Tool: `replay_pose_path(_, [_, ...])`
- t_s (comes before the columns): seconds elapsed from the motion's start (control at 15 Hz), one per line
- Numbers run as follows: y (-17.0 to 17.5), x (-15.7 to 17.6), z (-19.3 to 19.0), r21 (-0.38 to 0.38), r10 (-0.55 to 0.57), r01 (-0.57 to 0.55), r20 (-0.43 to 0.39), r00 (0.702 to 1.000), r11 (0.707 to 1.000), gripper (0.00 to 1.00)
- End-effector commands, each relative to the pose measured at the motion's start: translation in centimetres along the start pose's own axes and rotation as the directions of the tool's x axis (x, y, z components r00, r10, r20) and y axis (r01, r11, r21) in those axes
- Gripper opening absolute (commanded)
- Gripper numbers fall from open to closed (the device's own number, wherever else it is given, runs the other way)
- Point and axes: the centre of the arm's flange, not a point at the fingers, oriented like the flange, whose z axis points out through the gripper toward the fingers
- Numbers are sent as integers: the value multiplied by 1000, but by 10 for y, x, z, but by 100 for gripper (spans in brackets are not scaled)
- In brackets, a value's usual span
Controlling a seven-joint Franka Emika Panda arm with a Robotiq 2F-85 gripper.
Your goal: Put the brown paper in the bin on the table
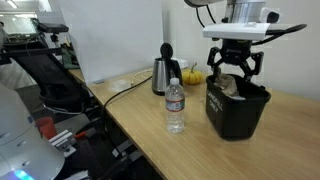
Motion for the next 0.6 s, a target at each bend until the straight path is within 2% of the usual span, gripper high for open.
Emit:
replay_pose_path(0.0, [11, 16, 12, 21, -13, 13, -1, 1000, 1000, 100])
replay_pose_path(0.07, [12, 18, 15, 24, -14, 14, -1, 1000, 1000, 81])
replay_pose_path(0.53, [17, 22, 18, 35, -4, 5, -14, 1000, 999, 31])
